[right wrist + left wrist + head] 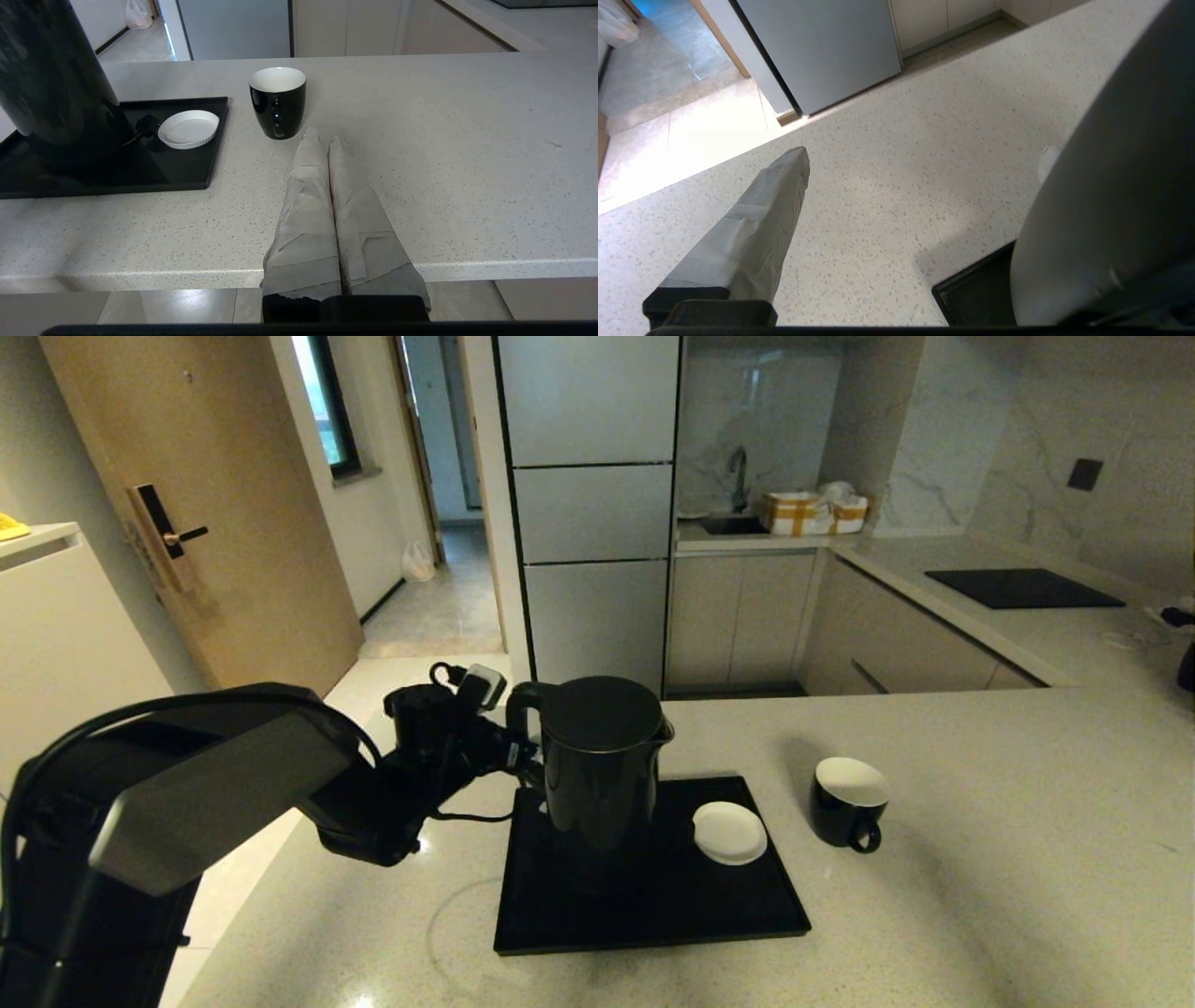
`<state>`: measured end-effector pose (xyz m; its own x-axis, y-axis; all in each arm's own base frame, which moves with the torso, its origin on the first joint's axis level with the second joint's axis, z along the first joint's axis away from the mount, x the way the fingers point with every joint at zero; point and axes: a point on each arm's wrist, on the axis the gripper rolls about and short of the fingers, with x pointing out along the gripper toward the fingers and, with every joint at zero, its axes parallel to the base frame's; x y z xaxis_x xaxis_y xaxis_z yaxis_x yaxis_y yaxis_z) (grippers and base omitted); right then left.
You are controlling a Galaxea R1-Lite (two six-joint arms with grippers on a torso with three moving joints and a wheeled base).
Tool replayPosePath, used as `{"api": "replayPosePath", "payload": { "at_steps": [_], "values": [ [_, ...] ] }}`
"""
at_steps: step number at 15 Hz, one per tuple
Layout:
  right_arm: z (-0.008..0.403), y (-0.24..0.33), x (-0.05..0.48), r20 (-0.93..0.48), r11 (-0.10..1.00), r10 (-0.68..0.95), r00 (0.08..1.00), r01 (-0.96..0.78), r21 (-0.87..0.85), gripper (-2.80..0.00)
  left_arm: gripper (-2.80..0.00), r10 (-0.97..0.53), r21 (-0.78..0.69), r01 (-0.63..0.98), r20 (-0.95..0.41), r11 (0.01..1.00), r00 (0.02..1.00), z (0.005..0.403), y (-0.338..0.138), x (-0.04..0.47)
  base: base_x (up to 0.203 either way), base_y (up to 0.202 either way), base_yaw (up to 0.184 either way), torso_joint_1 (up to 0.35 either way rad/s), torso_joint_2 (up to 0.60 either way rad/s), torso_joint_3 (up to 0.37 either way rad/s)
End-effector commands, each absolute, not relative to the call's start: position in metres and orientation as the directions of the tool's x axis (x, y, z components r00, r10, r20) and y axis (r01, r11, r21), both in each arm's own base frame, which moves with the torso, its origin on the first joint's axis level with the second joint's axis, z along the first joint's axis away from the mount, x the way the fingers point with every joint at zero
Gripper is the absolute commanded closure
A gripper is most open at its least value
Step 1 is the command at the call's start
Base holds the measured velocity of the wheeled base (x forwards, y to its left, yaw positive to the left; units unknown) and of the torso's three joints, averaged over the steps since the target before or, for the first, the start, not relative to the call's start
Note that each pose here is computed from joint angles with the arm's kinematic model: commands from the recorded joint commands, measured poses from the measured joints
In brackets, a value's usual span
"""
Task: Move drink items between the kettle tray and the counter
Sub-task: Pick up the kettle
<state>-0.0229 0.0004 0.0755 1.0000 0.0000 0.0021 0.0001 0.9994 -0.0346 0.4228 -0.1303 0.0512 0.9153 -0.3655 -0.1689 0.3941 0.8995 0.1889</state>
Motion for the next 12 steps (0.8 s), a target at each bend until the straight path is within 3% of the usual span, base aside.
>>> {"api": "replayPosePath", "payload": {
  "at_steps": [1,12],
  "values": [
    [0.076,0.0,-0.023,0.003,0.999,-0.002,1.0,0.002,-0.035,0.0,-2.8,-0.37,0.189,0.397,-0.161,0.898,0.915,0.05,-0.13,0.423,0.0,0.0,0.0,0.0,0.0,0.0],
    [0.076,0.0,-0.023,0.003,0.999,-0.003,1.0,0.003,-0.035,0.0,-2.8,-0.364,0.245,0.393,-0.157,0.886,0.918,0.059,-0.123,0.414,0.0,0.0,0.0,0.0,0.0,0.0]
  ]
}}
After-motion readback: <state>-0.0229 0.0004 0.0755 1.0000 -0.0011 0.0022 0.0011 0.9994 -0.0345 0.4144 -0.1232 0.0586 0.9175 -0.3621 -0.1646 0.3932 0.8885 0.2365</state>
